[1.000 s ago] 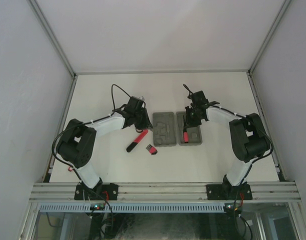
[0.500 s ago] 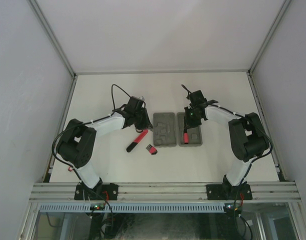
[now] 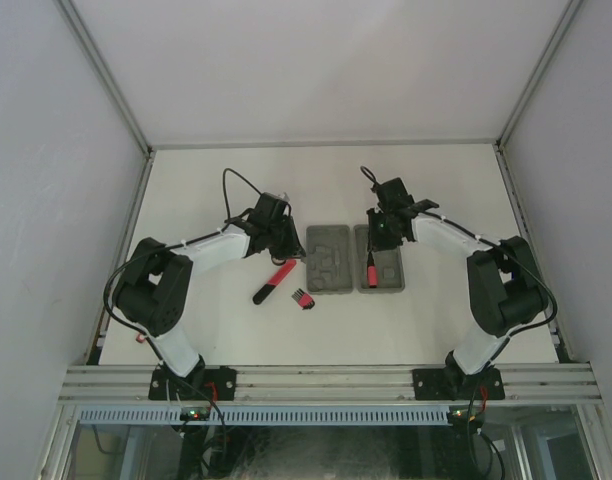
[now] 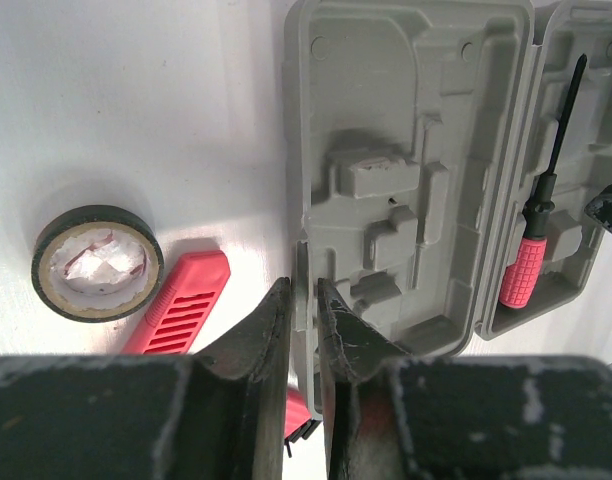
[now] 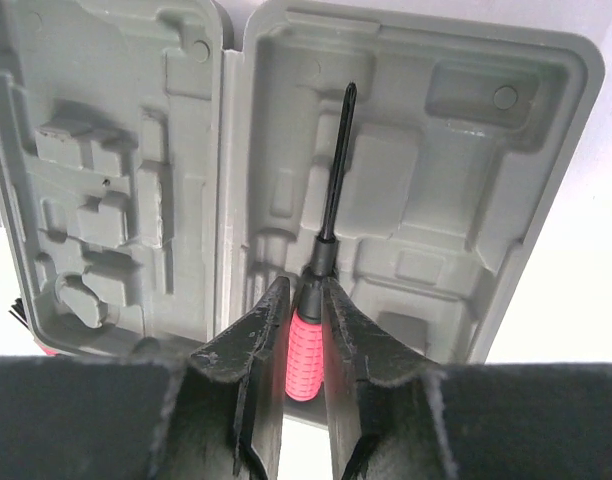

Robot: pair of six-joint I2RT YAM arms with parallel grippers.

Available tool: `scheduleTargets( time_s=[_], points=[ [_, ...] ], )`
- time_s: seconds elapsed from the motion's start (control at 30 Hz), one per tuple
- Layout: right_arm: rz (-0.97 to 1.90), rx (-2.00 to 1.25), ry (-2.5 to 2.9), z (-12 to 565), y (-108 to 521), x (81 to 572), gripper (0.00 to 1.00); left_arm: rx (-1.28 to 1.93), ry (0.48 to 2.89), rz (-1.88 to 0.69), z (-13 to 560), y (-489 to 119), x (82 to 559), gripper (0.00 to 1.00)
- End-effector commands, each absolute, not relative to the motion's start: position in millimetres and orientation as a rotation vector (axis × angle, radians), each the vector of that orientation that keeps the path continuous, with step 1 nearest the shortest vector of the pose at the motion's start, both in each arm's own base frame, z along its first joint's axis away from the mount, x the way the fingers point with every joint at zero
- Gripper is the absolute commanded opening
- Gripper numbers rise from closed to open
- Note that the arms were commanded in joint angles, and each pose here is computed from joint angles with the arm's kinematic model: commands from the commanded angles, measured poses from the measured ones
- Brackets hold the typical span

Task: Sort the tools into containers
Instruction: Place the screwdriver in the storage box.

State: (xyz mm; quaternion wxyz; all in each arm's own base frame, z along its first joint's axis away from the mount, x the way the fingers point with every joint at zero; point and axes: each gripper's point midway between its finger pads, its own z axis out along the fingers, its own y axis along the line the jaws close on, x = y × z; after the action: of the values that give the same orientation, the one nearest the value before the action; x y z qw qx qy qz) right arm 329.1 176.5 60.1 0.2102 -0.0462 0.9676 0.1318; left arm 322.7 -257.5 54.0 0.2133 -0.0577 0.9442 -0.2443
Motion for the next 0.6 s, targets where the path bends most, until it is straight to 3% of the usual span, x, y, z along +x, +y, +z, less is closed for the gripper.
scheduleTargets(
  time_s=[0.0,0.57],
  points=[
    [0.316,-0.127,2.678,67,176,329,0.18,-0.157,2.564,-0.718,70,-261,324,0.21],
    [0.317,-0.132,2.756,47,179,319,0.16,-0.157,2.565,-0.725,71,-262,324,0.21]
  ],
)
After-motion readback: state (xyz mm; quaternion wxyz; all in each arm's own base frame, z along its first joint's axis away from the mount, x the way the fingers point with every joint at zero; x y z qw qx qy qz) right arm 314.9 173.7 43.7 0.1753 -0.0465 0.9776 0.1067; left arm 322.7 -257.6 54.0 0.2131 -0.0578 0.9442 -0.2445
